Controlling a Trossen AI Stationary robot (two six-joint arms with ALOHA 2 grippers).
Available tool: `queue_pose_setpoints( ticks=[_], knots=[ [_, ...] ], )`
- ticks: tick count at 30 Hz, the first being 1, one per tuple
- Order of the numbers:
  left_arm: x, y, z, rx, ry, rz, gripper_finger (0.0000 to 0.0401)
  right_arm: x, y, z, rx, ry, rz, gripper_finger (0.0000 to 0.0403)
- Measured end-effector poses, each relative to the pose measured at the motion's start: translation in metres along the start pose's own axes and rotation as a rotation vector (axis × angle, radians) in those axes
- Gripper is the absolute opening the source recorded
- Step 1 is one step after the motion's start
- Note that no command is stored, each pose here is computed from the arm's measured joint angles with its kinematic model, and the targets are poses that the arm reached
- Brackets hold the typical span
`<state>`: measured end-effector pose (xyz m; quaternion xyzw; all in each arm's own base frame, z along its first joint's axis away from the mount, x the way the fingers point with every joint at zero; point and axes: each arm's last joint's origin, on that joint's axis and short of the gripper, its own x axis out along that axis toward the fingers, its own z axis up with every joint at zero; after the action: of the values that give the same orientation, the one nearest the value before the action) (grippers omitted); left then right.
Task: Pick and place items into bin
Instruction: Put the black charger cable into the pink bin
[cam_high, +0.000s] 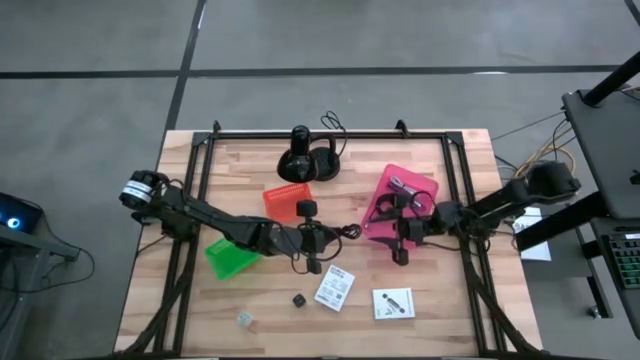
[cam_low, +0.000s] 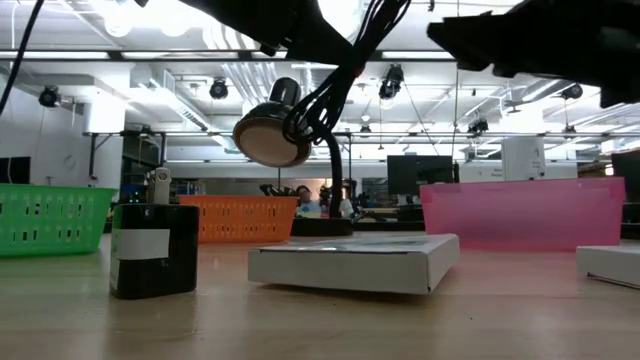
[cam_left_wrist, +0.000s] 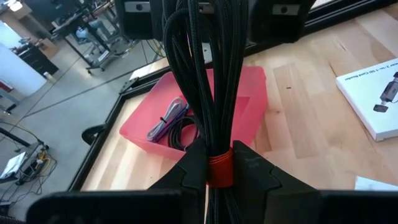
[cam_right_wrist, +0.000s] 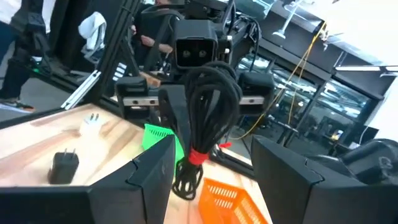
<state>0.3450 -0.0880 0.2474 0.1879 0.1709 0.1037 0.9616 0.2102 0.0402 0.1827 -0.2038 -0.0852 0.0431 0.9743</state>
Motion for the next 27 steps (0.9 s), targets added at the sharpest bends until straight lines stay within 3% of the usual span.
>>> queue_pose_setpoints(
  ticks=[12,27],
  knots=[
    [0.0,-0.001,-0.004,0.007,0.011,-0.002,0.0036,0.043,-0.004,-0.019,0.01,0.037,-0.071,0.0196],
    [0.001,0.002,-0.005,0.014,0.023,0.014,0.0036,0.05,-0.001,-0.015,0.041,-0.042,0.049,0.0196]
  ],
)
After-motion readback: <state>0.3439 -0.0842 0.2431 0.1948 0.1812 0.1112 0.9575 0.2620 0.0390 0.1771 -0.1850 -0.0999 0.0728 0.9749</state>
